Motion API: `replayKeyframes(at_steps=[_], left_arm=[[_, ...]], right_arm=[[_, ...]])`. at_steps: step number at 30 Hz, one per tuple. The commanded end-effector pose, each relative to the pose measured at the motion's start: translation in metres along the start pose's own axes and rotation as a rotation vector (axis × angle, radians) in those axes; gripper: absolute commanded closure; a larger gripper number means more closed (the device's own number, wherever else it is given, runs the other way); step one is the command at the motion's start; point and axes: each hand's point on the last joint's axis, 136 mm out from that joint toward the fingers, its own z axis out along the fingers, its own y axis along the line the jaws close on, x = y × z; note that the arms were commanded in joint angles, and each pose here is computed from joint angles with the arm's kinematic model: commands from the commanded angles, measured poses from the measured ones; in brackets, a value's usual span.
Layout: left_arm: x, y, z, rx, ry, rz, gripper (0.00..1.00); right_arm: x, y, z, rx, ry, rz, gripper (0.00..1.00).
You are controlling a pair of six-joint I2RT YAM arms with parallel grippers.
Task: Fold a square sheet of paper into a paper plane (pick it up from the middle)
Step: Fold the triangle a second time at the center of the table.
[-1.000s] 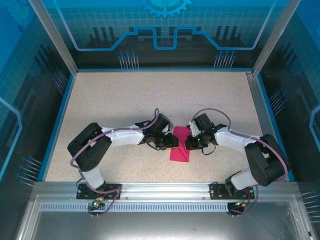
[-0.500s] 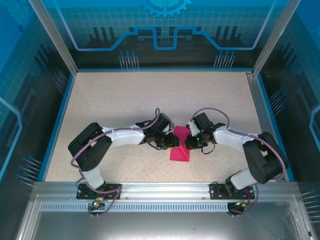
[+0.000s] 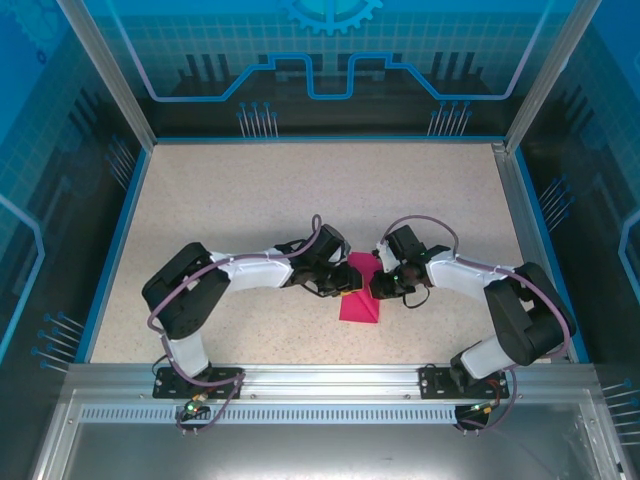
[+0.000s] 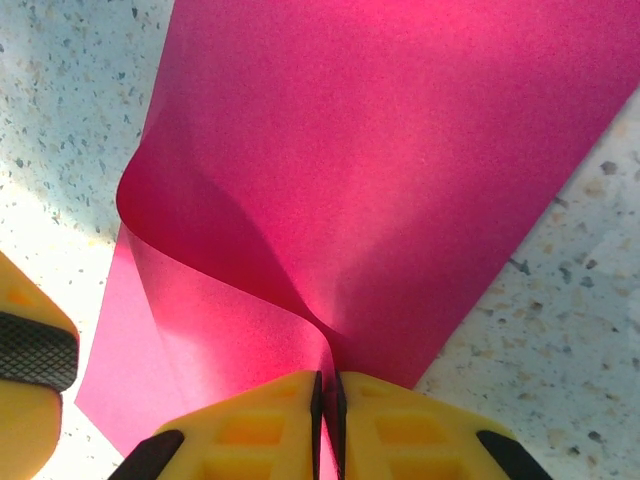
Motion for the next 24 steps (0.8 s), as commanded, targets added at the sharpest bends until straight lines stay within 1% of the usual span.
replayKeyframes(at_steps=[1,6,16,24], left_arm=[[-0.005,-0.006,0.006,0.007,-0.013,-0.021,0.74],[-0.008,-0.006,0.01,0.007,-0.02,-0.035,0.75],[-0.011,-0.017,0.01,0.063,-0.034,-0.053,0.74],[-0.015,-0.012,0.02,0.067,-0.039,-0.088,0.74]], right_arm=[[-0.002,-0.004,-0.004,0.027,0.009,0.017,0.86],[-0.002,-0.003,-0.003,0.023,0.009,0.011,0.86],[-0.002,-0.003,-0.002,0.018,0.013,0.012,0.86],[-0.003,-0.002,-0.001,0.015,0.013,0.009,0.86]])
